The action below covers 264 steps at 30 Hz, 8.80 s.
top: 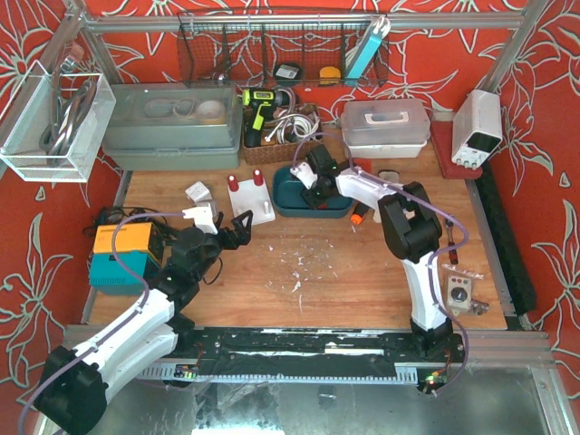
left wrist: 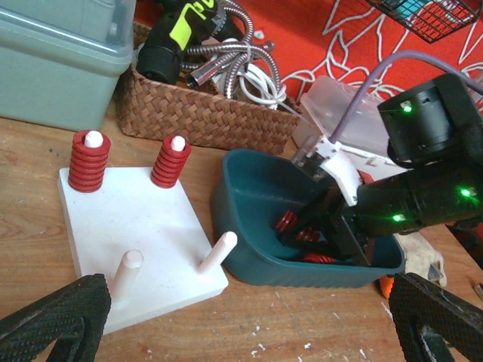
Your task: Install the large spring
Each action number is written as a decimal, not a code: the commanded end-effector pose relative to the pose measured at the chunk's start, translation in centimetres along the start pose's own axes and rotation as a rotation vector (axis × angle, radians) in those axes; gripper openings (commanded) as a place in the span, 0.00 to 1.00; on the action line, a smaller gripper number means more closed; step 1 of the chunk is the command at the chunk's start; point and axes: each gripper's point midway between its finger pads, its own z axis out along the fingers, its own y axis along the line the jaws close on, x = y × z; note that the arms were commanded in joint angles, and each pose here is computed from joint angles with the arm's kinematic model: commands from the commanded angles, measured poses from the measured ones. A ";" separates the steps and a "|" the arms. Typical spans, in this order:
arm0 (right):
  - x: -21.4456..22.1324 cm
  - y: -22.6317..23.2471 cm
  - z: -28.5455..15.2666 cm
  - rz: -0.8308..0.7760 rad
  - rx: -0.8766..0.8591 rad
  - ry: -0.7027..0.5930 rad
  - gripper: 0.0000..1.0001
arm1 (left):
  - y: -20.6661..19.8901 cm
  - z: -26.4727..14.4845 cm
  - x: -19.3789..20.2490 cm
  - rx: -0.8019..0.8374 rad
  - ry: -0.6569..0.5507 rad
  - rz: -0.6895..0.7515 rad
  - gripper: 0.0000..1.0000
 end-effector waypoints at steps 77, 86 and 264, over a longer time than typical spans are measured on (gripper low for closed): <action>-2.6 21.2 -19.9 -0.387 -0.125 -0.754 0.12 | -11.8 -1.3 3.1 0.467 0.493 -0.193 0.00; -1.2 20.3 -19.5 -0.375 -0.085 -0.712 0.54 | -11.8 -0.8 2.9 0.460 0.490 -0.221 0.00; 5.2 1.1 -2.3 -0.050 -0.221 0.217 0.66 | -7.8 -3.2 -1.4 0.066 0.500 0.056 1.00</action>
